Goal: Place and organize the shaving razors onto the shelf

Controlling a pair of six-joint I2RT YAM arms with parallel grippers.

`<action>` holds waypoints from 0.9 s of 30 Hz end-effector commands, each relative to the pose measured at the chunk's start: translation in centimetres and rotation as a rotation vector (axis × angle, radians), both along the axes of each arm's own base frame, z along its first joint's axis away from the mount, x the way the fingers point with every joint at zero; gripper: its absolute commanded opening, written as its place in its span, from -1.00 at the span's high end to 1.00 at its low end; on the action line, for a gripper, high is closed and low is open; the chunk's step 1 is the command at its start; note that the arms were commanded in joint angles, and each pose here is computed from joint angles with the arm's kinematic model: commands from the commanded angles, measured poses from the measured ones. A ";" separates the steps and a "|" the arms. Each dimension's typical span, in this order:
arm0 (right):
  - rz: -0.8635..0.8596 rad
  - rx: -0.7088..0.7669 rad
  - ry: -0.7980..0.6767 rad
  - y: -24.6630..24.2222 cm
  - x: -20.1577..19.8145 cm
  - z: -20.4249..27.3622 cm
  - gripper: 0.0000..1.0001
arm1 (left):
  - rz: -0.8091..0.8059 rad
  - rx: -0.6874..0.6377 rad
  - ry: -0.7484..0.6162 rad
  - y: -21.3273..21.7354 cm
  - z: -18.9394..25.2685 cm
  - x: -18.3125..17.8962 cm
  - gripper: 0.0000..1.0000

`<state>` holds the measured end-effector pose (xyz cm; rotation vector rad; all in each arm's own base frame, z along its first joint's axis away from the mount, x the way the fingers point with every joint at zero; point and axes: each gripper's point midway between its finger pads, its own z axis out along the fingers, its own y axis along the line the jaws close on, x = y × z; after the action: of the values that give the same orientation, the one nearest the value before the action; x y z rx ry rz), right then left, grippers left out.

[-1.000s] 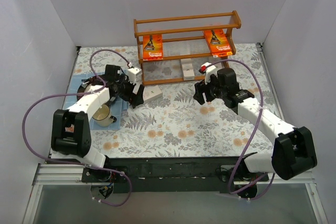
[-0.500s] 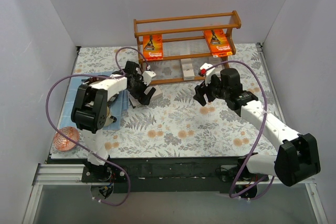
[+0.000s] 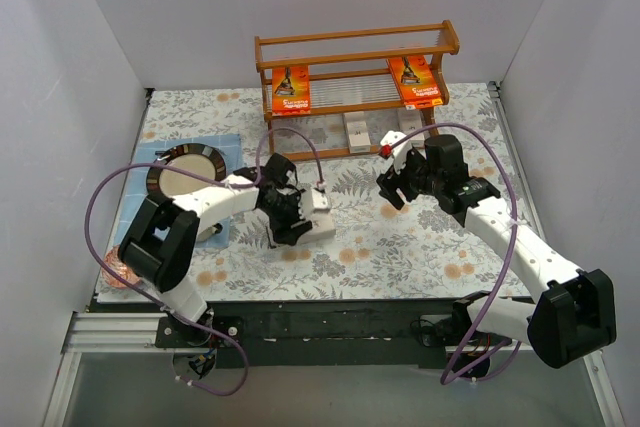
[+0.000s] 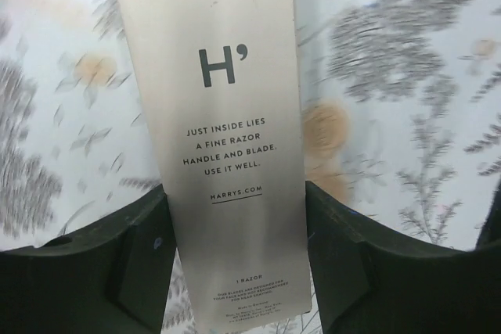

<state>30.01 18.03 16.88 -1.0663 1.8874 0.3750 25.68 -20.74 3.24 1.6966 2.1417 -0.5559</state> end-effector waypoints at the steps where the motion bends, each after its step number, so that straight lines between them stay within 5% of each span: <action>1: 0.033 -0.038 -0.060 -0.4 0.2 0.6 -0.53 | -0.409 -0.072 -0.228 -3.4 2.6 -2.2 -0.03; 4: 0.057 -0.049 -0.026 -0.2 -0.1 -0.2 -0.53 | -0.776 -0.076 -0.469 -4.1 3.1 -2.0 -0.18; 5: 0.070 -0.049 -0.015 0.0 0.0 -0.3 -0.51 | -0.931 -0.089 -0.679 -5.4 3.8 -0.2 -0.38; 8: 0.110 -0.040 0.001 0.5 -0.5 -1.1 -0.51 | -0.985 -0.142 -0.892 -7.1 6.0 3.0 -0.57; 11: 0.142 0.000 0.012 1.4 -0.7 -0.7 -0.53 | -0.800 -0.164 -0.876 -8.5 9.2 6.0 -0.59; 15: 0.238 0.074 0.074 3.6 -2.4 -0.9 -0.52 | -0.329 -0.251 -0.769 -7.4 14.6 6.8 -0.61; 18: 0.225 0.092 0.154 4.8 -3.0 -2.6 -0.44 | -0.051 -0.381 -0.506 -6.5 16.9 2.7 -0.48; 21: 0.242 0.076 0.215 5.7 -3.8 -4.7 -0.32 | 0.086 -0.418 -0.249 -5.8 14.9 -2.1 0.06; 22: 0.245 0.063 0.230 5.8 -4.0 -5.4 -0.24 | 0.080 -0.437 -0.173 -6.1 14.3 -3.7 0.57; 24: 0.249 0.034 0.273 6.1 -4.7 -7.0 -0.17 | 0.156 -0.432 -0.002 -6.3 12.3 -5.6 0.93; 25: 0.245 0.032 0.292 6.2 -4.9 -7.4 -0.15 | 0.176 -0.436 0.072 -6.7 11.8 -6.3 0.94; 27: 0.222 0.033 0.336 6.3 -5.1 -8.2 -0.15 | 0.310 -0.442 0.222 -7.4 11.4 -6.8 0.35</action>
<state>25.45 23.69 9.68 -1.2908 1.9975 0.7066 22.87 -27.53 18.89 1.3713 1.6909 -0.7313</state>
